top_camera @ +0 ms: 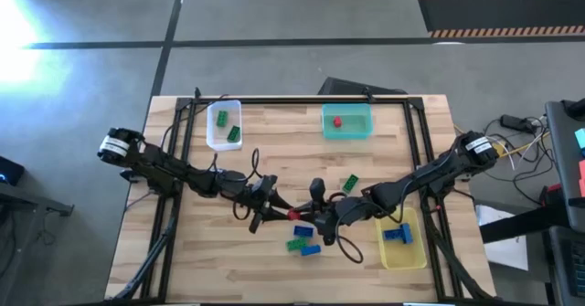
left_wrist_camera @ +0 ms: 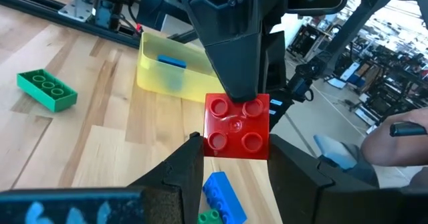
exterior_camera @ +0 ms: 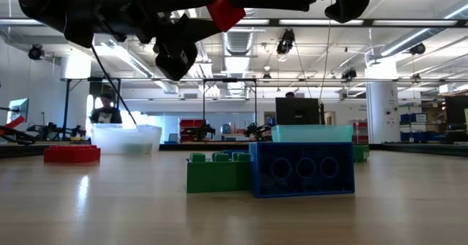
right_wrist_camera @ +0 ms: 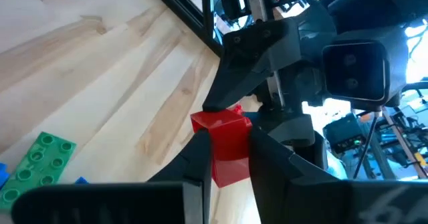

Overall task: Sort & place blocks by color
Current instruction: Put the red game piece into the green bin

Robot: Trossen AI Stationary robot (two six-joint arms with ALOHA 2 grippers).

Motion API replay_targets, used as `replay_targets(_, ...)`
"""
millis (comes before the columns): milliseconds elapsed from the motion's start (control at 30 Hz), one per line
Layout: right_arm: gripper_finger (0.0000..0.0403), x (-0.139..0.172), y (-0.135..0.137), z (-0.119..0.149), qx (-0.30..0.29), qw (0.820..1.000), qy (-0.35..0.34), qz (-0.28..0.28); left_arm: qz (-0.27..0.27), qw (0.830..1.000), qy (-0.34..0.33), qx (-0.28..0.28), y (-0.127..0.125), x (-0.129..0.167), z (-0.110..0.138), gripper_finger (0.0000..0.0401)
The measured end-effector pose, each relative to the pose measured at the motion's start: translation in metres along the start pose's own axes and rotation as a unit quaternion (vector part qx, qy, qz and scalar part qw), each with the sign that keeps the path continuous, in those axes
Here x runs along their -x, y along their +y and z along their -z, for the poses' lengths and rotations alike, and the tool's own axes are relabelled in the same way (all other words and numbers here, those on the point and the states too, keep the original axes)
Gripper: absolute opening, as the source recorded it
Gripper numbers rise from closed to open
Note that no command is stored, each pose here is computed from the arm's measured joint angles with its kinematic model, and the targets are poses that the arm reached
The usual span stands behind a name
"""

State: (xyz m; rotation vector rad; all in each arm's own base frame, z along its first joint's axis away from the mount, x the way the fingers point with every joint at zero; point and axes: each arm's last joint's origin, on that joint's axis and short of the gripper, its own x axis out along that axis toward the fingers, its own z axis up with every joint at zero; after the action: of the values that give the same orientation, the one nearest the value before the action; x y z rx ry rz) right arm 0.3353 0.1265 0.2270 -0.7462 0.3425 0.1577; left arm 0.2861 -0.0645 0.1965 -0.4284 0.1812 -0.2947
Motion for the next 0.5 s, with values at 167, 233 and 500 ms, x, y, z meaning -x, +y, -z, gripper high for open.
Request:
replay_targets(167,0.0071,0.0,0.0001,0.0001,0.0,1.0,0.0,-0.001,0.0,1.0,-0.001,-0.005,0.0001,0.0002,0.0,0.0125)
replay_targets(233,0.0085,0.0,0.0001,0.0,-0.003,1.0,0.0,-0.001,-0.001,1.0,-0.002,-0.004,0.0001,0.0002,-0.0002,0.0125)
replay_targets(500,0.0132,-0.0002,0.0007,0.0009,-0.02,1.0,0.0,-0.009,-0.008,1.0,0.003,0.0,0.0011,0.0002,0.0011,0.0126)
